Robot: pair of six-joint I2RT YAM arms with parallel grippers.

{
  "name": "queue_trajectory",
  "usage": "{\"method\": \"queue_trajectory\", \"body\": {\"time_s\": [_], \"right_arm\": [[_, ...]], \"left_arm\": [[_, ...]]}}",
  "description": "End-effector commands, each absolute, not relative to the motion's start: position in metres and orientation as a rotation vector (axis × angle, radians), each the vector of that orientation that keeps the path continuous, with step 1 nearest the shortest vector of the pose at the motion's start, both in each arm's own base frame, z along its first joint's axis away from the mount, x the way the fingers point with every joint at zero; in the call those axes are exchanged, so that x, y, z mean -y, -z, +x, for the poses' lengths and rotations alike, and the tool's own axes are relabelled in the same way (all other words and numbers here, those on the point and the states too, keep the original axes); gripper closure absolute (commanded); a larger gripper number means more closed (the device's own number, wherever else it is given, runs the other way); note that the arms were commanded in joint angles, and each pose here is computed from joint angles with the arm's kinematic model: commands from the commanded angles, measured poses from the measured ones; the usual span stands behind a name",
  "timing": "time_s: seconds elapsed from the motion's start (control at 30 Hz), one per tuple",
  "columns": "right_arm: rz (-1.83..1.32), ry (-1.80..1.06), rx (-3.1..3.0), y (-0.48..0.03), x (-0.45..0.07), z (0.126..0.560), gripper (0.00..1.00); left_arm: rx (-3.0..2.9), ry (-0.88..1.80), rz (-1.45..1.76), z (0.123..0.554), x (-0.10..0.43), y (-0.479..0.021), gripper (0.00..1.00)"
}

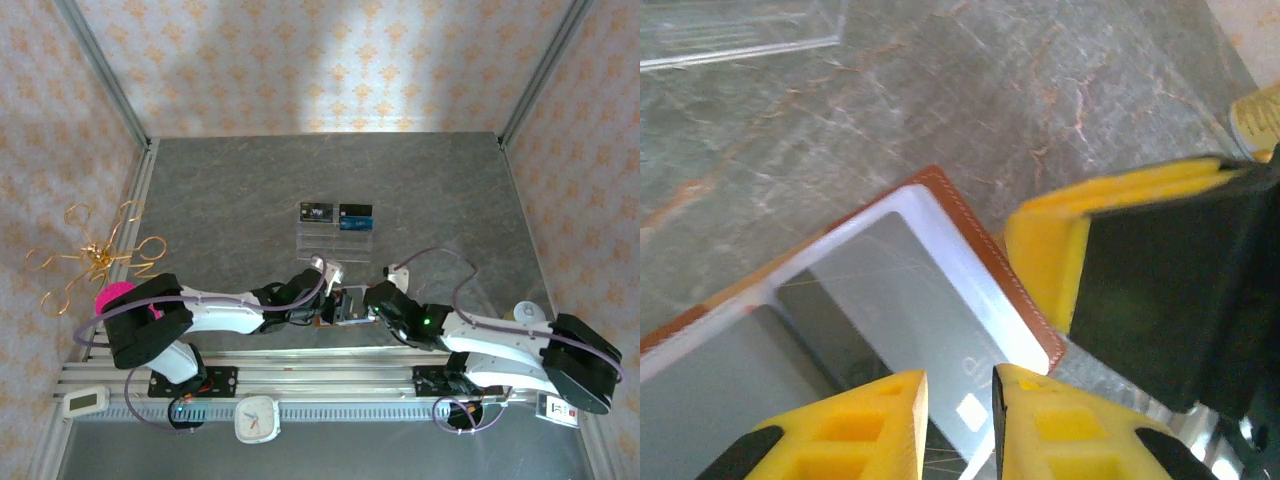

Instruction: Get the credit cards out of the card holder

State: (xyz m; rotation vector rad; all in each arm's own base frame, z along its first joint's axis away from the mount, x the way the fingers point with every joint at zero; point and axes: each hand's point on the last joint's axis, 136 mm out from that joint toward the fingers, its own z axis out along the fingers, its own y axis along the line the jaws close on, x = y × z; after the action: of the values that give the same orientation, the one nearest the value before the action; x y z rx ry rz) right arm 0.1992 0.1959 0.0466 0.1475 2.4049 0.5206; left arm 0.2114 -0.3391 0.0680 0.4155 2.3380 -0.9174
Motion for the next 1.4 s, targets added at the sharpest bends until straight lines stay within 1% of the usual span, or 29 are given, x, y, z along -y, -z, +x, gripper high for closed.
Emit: {"method": "queue_trajectory", "body": {"time_s": [0.0, 0.07, 0.13, 0.23, 0.47, 0.7, 0.8, 0.83, 0.9, 0.97, 1.0, 1.37], "right_arm": [[0.079, -0.578, -2.437, -0.039, -0.212, 0.197, 0.89], [0.080, -0.560, -2.462, -0.031, -0.212, 0.196, 0.92], [0.094, -0.556, -2.476, -0.024, -0.210, 0.194, 0.93], [0.104, -0.563, -2.491, -0.017, -0.209, 0.191, 0.95], [0.108, -0.585, -2.512, -0.009, -0.211, 0.187, 0.98], [0.081, -0.634, -2.508, -0.013, -0.219, 0.187, 1.00], [0.077, -0.643, -2.511, -0.013, -0.220, 0.186, 1.00], [0.080, -0.643, -2.511, -0.013, -0.220, 0.186, 1.00], [0.087, -0.633, -2.511, -0.013, -0.219, 0.186, 1.00], [0.093, -0.626, -2.511, -0.013, -0.217, 0.186, 1.00], [0.097, -0.624, -2.507, -0.013, -0.216, 0.187, 1.00], [0.139, -0.558, -2.514, -0.007, -0.203, 0.186, 1.00]], "left_arm": [[-2.358, 0.897, 0.359, 0.215, 0.330, -0.059, 0.75], [-2.371, 0.873, 0.344, 0.217, 0.326, -0.054, 0.72], [-2.380, 0.833, 0.311, 0.221, 0.317, -0.049, 0.68], [-2.377, 0.859, 0.300, 0.221, 0.316, -0.046, 0.63], [-2.389, 0.865, 0.318, 0.222, 0.322, -0.042, 0.62], [-2.410, 0.856, 0.329, 0.222, 0.325, -0.035, 0.66], [-2.412, 0.871, 0.327, 0.222, 0.327, -0.034, 0.71], [-2.413, 0.875, 0.330, 0.221, 0.328, -0.033, 0.74], [-2.407, 0.884, 0.328, 0.221, 0.328, -0.035, 0.85], [-2.397, 0.893, 0.319, 0.221, 0.326, -0.037, 0.92], [-2.397, 0.897, 0.307, 0.222, 0.325, -0.037, 1.00], [-2.369, 0.956, 0.220, 0.219, 0.299, -0.043, 1.00]]}}
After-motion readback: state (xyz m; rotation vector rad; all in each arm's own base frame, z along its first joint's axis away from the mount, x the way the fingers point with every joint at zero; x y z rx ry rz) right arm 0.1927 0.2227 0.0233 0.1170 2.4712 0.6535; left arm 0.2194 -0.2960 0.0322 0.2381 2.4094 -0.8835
